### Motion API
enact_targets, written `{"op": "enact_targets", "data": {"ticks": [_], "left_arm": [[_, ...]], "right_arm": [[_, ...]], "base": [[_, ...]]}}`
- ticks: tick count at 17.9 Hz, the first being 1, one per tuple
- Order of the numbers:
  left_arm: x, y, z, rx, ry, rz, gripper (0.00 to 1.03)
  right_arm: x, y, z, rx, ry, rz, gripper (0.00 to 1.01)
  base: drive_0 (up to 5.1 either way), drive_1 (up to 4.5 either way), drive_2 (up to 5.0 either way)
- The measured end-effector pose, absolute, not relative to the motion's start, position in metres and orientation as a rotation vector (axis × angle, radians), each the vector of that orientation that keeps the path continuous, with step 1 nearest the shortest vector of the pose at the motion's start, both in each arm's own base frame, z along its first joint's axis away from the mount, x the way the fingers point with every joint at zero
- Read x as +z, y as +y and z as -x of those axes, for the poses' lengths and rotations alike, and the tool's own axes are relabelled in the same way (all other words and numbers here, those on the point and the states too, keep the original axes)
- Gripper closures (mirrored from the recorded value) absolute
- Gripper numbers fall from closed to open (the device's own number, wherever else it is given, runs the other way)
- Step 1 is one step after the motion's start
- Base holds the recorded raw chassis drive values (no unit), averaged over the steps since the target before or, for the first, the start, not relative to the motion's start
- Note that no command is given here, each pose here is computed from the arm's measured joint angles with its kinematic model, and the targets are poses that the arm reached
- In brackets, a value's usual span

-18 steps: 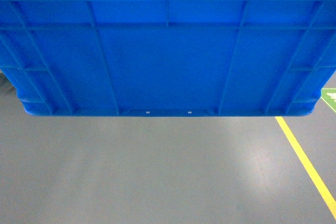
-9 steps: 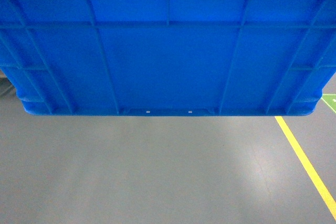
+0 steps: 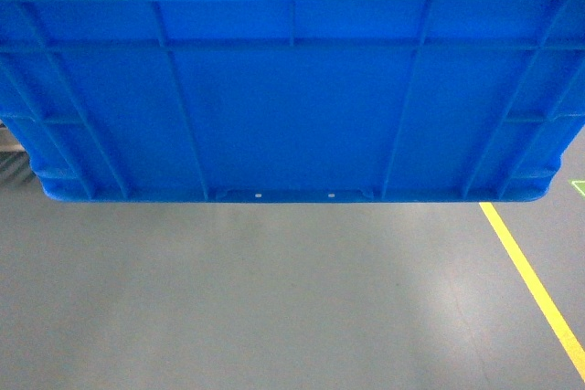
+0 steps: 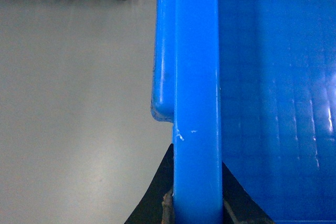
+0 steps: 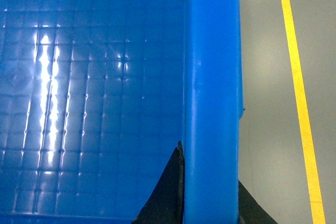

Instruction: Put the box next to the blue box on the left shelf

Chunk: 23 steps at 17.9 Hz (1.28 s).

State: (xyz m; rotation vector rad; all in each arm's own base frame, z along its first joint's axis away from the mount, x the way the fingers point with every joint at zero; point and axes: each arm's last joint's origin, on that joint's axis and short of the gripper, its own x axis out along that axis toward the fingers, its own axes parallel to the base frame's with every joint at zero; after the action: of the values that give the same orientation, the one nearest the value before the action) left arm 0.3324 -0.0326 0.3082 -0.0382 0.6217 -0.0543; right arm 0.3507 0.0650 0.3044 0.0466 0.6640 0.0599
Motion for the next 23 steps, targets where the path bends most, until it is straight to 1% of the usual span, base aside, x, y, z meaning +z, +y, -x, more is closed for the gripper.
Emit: {"op": "enact_targets", "data": {"ticks": [23], "left_arm": [[0.3081, -0.0326, -0.3325, -0.054, 0.622, 0.038, 0.97]], "right_arm": [[0.3041, 0.0651, -0.3509, 0.059, 0.664, -0.045, 0.93]], "base": [[0.0, 4.30, -4.3]]}}
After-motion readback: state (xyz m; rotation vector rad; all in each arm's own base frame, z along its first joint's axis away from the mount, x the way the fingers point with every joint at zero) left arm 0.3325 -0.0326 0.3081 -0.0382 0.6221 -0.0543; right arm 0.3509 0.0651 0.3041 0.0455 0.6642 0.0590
